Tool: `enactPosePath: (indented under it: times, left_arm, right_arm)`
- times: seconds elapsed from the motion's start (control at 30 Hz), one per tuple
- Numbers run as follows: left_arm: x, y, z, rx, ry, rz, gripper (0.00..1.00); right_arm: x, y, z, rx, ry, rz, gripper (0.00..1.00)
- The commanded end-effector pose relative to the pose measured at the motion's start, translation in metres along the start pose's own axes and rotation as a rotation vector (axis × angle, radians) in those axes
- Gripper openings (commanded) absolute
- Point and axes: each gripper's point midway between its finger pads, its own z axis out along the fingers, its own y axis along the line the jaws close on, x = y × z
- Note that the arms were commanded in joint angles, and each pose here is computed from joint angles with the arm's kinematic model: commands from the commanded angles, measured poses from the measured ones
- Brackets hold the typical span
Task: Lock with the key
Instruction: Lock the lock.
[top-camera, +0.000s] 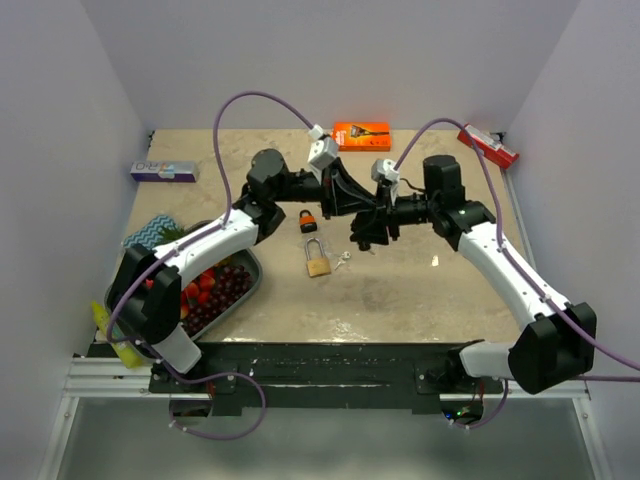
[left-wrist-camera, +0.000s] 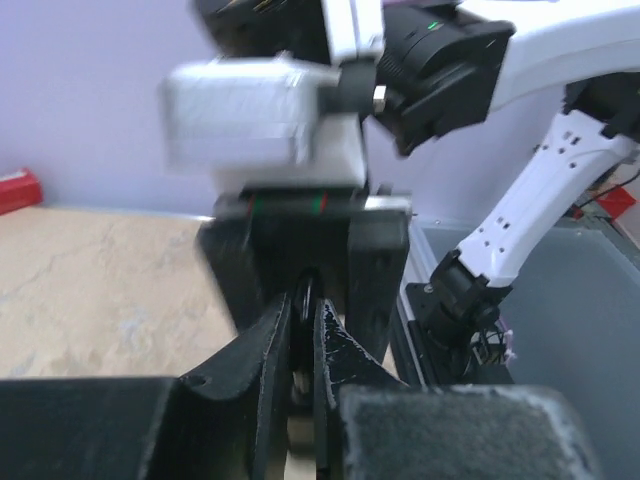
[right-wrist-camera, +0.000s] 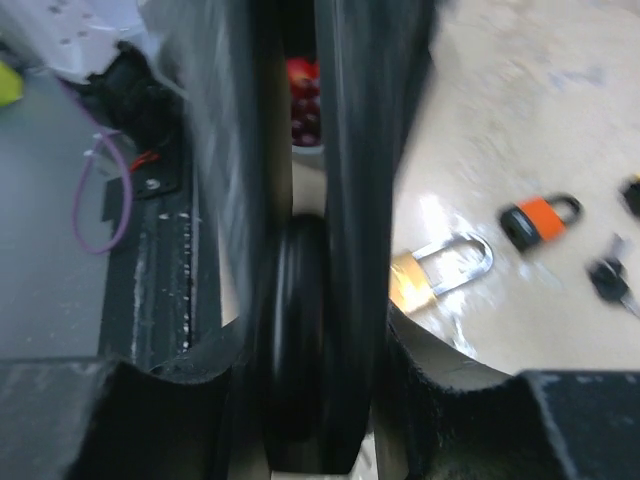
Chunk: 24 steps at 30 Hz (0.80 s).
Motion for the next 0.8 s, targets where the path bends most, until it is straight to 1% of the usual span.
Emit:
enactPosePath:
  times: [0.0, 0.07, 0.13, 0.17, 0.2, 0.23, 0.27, 0.33, 0.37, 0.4, 0.43, 0.47, 0.57, 0.7, 0.73, 0.77]
  left_arm:
    - [0.077, -0.085, 0.034, 0.302, 0.182, -0.237, 0.00]
    - [0.078, -0.074, 0.026, 0.252, 0.187, -0.277, 0.00]
    - [0.071, -0.072, 0.016, 0.221, 0.163, -0.271, 0.00]
    - [0.067, -0.060, 0.008, 0.178, 0.148, -0.241, 0.00]
    - [0.064, -0.056, 0.001, 0.142, 0.156, -0.243, 0.00]
    - [0.061, -0.046, -0.003, 0.106, 0.151, -0.202, 0.00]
    - [0.056, -0.032, -0.013, 0.059, 0.144, -0.190, 0.00]
    - [0.050, -0.019, -0.026, -0.015, 0.147, -0.178, 0.00]
    - [0.045, -0.008, -0.036, -0.053, 0.142, -0.132, 0.00]
    - [0.044, -0.008, -0.042, -0.077, 0.154, -0.133, 0.00]
    - [0.044, -0.005, -0.047, -0.089, 0.163, -0.080, 0.00]
    - [0.045, -0.004, -0.050, -0.101, 0.175, -0.064, 0.00]
    - [0.053, -0.008, -0.055, -0.106, 0.205, -0.060, 0.00]
    - [0.043, -0.005, -0.051, -0.113, 0.173, -0.031, 0.00]
    - [0.040, -0.004, -0.051, -0.117, 0.166, -0.029, 0.10]
    - [0.038, -0.005, -0.050, -0.110, 0.163, -0.024, 0.17]
  right_arm:
    - [-0.106, 0.035, 0.004, -0.131, -0.270, -0.447, 0.00]
    - [-0.104, 0.029, -0.001, -0.113, -0.260, -0.429, 0.00]
    - [-0.098, 0.028, -0.007, -0.109, -0.241, -0.426, 0.00]
    - [-0.092, 0.022, -0.013, -0.091, -0.222, -0.403, 0.00]
    - [-0.089, 0.022, -0.017, -0.082, -0.214, -0.400, 0.00]
    - [-0.079, 0.021, -0.020, -0.080, -0.183, -0.390, 0.00]
    - [-0.074, 0.016, -0.026, -0.060, -0.165, -0.382, 0.00]
    - [-0.059, 0.013, -0.032, -0.048, -0.115, -0.368, 0.00]
    - [-0.054, 0.009, -0.037, -0.035, -0.101, -0.357, 0.00]
    - [-0.050, 0.008, -0.039, -0.033, -0.086, -0.351, 0.00]
    - [-0.044, 0.008, -0.042, -0.034, -0.062, -0.346, 0.00]
    - [-0.041, 0.006, -0.044, -0.024, -0.049, -0.343, 0.00]
    - [-0.039, 0.009, -0.045, -0.041, -0.040, -0.342, 0.00]
    - [-0.042, 0.006, -0.044, -0.042, -0.044, -0.344, 0.00]
    - [-0.043, 0.007, -0.044, -0.045, -0.041, -0.341, 0.00]
    - [-0.042, 0.005, -0.044, -0.047, -0.035, -0.339, 0.00]
